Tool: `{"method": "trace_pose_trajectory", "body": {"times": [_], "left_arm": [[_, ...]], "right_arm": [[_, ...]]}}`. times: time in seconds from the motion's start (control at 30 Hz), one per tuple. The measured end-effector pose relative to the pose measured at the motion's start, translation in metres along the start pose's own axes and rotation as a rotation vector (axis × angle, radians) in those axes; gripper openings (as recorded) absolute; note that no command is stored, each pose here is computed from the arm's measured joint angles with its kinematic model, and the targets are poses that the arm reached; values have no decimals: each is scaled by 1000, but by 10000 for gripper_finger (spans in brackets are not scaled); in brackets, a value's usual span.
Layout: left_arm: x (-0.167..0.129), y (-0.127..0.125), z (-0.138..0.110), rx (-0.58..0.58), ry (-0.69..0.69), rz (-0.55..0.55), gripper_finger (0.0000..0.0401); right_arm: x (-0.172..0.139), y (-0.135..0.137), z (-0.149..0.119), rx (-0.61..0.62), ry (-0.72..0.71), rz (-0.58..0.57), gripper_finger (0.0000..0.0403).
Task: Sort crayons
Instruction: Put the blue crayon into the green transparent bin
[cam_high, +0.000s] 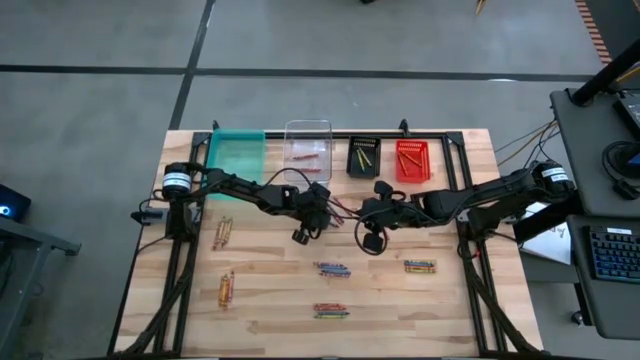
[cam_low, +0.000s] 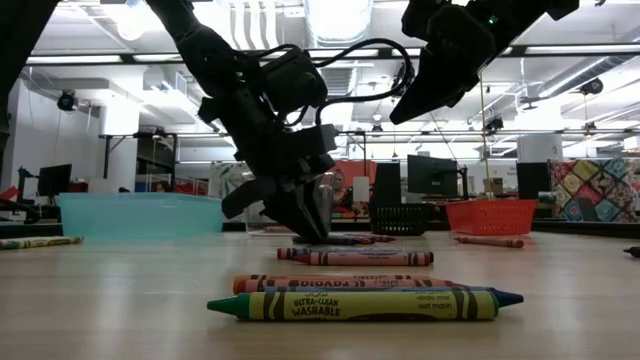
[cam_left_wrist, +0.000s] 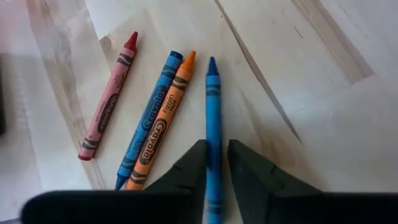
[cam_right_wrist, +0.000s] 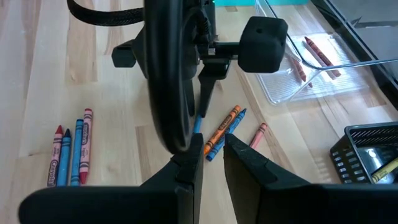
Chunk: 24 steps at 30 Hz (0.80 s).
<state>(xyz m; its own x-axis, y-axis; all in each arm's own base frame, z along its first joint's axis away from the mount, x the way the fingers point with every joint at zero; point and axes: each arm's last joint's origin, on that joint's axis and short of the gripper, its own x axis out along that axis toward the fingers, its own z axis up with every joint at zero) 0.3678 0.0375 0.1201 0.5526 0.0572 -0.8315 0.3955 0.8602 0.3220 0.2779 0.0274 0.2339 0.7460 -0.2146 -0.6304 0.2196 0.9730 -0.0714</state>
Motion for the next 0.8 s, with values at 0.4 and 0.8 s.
{"method": "trace_pose_trajectory", "body": {"times": [0.4, 0.8], "left_arm": [[-5, 1, 1, 1, 1, 6, 3], [-44, 0, 12, -18, -15, 14, 0]], "right_arm": [[0, 0, 0, 0, 0, 0, 52], [0, 0, 0, -1, 1, 0, 52]]}}
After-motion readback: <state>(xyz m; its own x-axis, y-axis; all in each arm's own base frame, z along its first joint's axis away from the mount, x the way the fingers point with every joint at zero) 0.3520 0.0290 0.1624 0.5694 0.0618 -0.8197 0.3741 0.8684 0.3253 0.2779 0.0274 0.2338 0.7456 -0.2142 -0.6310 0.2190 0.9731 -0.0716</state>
